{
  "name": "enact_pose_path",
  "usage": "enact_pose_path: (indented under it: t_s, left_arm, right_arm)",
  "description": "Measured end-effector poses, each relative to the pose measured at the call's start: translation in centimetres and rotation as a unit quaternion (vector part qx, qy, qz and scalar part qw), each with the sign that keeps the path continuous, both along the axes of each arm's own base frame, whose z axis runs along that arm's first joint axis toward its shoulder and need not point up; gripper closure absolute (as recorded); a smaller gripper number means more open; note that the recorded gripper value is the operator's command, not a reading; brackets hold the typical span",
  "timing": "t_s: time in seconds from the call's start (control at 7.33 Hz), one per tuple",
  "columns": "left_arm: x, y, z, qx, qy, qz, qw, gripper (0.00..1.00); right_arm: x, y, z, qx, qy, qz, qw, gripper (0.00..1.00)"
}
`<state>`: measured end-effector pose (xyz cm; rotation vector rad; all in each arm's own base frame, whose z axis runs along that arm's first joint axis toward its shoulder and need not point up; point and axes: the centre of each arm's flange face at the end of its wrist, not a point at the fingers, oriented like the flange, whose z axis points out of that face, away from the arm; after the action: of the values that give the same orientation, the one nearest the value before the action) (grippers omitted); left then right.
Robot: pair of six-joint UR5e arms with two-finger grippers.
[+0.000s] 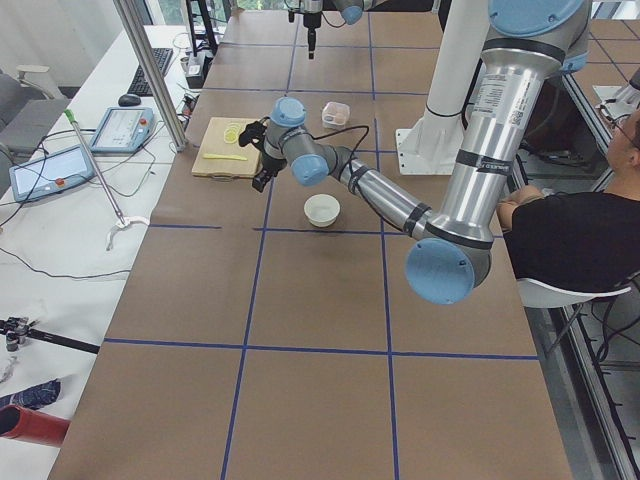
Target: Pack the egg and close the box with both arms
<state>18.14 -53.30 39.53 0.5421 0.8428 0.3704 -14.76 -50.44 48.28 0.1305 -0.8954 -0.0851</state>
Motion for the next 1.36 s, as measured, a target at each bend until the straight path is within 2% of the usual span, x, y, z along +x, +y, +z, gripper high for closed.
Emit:
enact_pose_path:
  t_s: [0.27, 0.55, 0.68, 0.95, 1.36]
  left_arm:
    - [-7.8, 1.6, 7.0, -0.031, -0.01, 0.009, 0.9994, 0.0]
    - [-13.3, 4.5, 12.9, -0.081, -0.015, -0.014, 0.9966, 0.0]
    - [-16.0, 6.1, 15.6, -0.102, -0.02, -0.032, 0.994, 0.0]
    - [-19.4, 8.5, 19.8, -0.116, -0.037, -0.046, 0.9914, 0.0]
    - [-19.7, 7.1, 21.8, -0.127, -0.048, -0.041, 0.9899, 0.0]
  right_arm:
    - [10.9, -1.6, 9.3, 0.021, 0.013, -0.011, 0.9996, 0.0]
    - [19.3, -0.6, 14.7, 0.019, 0.023, -0.03, 0.9991, 0.0]
    - [21.7, -0.1, 15.5, 0.017, 0.026, -0.042, 0.9986, 0.0]
    - [23.4, 0.2, 15.9, 0.015, 0.03, -0.051, 0.9981, 0.0]
    - [24.5, 0.6, 15.0, 0.024, 0.032, -0.044, 0.9982, 0.0]
